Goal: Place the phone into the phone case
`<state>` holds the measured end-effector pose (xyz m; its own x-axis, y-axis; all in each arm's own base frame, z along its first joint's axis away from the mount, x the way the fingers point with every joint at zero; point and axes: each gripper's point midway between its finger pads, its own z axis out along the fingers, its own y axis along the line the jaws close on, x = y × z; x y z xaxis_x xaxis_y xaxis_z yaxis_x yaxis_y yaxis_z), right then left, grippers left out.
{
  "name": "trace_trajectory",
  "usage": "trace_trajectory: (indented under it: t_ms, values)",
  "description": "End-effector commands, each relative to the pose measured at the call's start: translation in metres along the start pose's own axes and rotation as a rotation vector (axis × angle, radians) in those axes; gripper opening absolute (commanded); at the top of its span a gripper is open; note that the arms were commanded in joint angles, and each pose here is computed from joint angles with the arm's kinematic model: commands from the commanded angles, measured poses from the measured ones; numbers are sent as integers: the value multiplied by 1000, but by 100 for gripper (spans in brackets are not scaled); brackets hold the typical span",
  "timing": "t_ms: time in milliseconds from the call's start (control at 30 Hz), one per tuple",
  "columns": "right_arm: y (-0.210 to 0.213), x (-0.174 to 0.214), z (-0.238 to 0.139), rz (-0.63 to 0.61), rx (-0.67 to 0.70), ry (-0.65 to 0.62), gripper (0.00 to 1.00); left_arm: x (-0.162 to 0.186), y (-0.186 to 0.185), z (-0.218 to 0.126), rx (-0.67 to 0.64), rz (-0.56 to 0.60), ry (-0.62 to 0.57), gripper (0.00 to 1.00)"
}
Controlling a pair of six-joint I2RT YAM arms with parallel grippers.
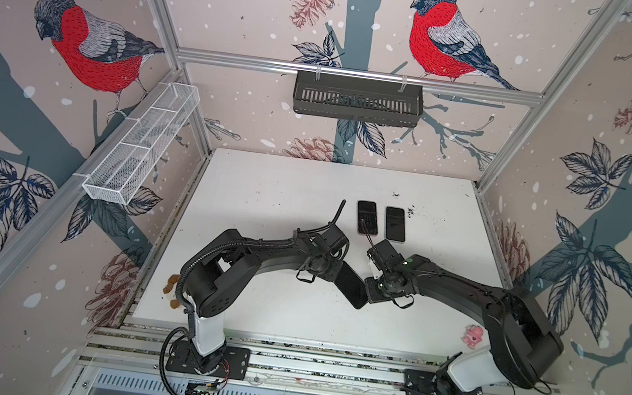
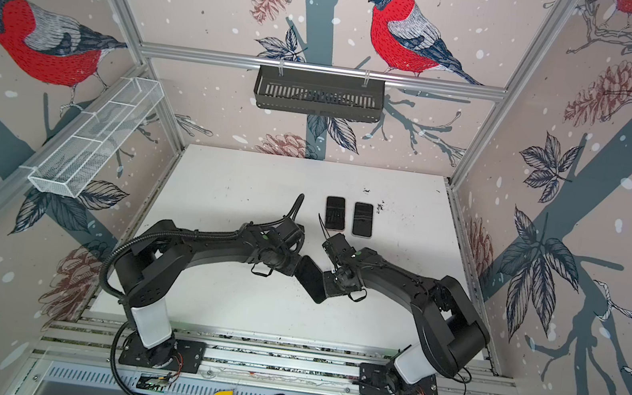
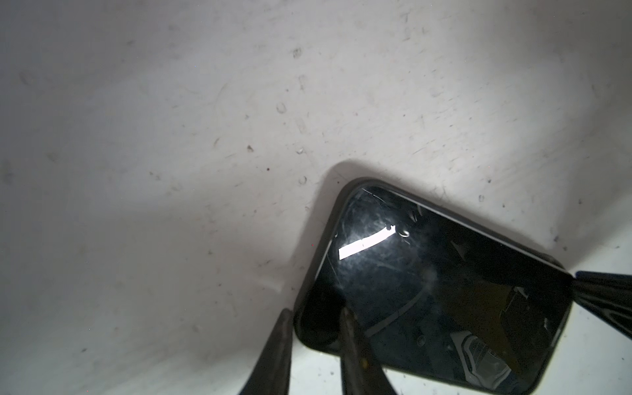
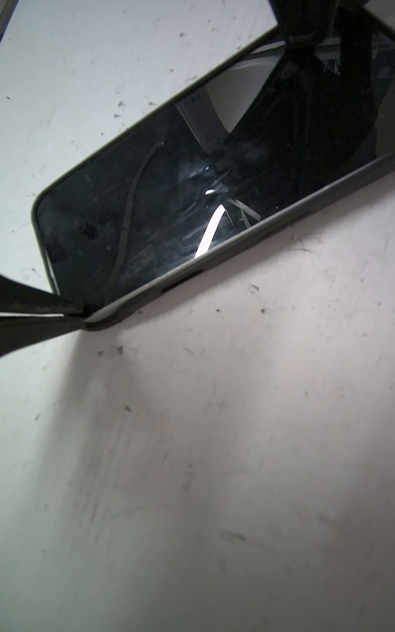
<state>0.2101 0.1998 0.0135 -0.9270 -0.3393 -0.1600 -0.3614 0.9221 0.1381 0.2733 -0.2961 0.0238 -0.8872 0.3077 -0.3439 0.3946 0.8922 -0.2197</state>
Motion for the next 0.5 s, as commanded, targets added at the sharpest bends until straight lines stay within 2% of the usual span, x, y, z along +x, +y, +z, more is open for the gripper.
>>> trace_trajectory:
  t_ms: [0,300,467]
  values:
    - [-2,23,20,-26,8,97,6,22,12,3,-51,7,79,26]
    - [1,18,25,-47,63,91,7,21,12,3,-47,6,76,26]
    - [2,-15,-12,-25,76,-52,10,8,15,-9,-47,-4,37,26]
